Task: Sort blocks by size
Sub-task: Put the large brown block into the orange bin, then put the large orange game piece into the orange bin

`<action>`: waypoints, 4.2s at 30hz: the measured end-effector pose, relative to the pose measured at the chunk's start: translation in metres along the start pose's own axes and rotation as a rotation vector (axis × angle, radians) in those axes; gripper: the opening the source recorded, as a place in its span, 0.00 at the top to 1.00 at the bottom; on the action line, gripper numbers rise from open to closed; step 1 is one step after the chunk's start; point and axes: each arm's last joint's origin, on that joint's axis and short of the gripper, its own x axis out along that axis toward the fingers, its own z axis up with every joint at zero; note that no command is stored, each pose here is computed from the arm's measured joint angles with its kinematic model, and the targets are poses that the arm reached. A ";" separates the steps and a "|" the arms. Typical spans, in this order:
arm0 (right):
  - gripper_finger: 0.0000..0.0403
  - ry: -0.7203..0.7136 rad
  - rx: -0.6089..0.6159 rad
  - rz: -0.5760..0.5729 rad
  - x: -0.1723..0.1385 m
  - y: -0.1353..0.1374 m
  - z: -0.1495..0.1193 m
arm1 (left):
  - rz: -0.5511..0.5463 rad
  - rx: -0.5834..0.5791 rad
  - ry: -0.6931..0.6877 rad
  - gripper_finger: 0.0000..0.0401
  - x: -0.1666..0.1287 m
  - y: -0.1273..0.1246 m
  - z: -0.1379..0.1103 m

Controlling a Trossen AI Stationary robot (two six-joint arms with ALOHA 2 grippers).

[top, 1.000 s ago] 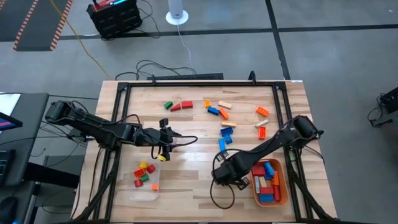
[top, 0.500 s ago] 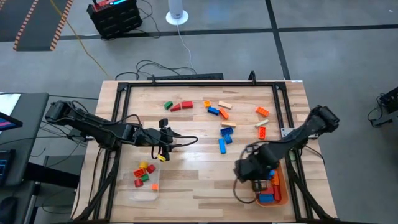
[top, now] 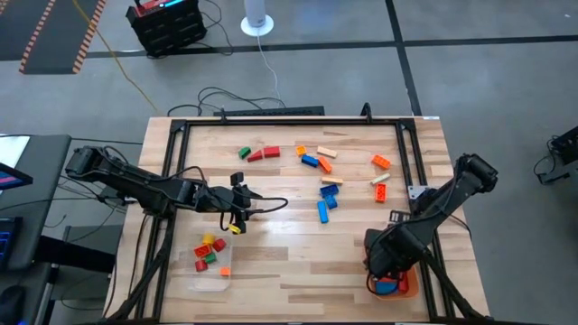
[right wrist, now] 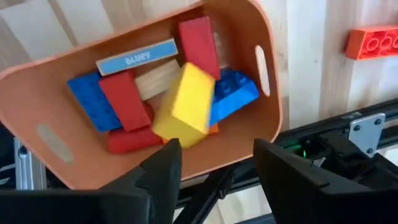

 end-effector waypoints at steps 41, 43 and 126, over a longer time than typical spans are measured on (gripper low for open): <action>0.42 -0.419 0.135 -0.135 0.081 -0.172 0.148 | 0.002 0.075 0.057 0.54 0.019 -0.016 -0.011; 0.42 -0.402 0.114 -0.119 0.092 -0.173 0.145 | -0.002 0.075 0.052 0.54 0.019 -0.017 -0.010; 0.36 -0.080 0.555 0.067 0.031 -0.036 -0.029 | -0.002 0.086 0.043 0.54 0.019 -0.017 -0.010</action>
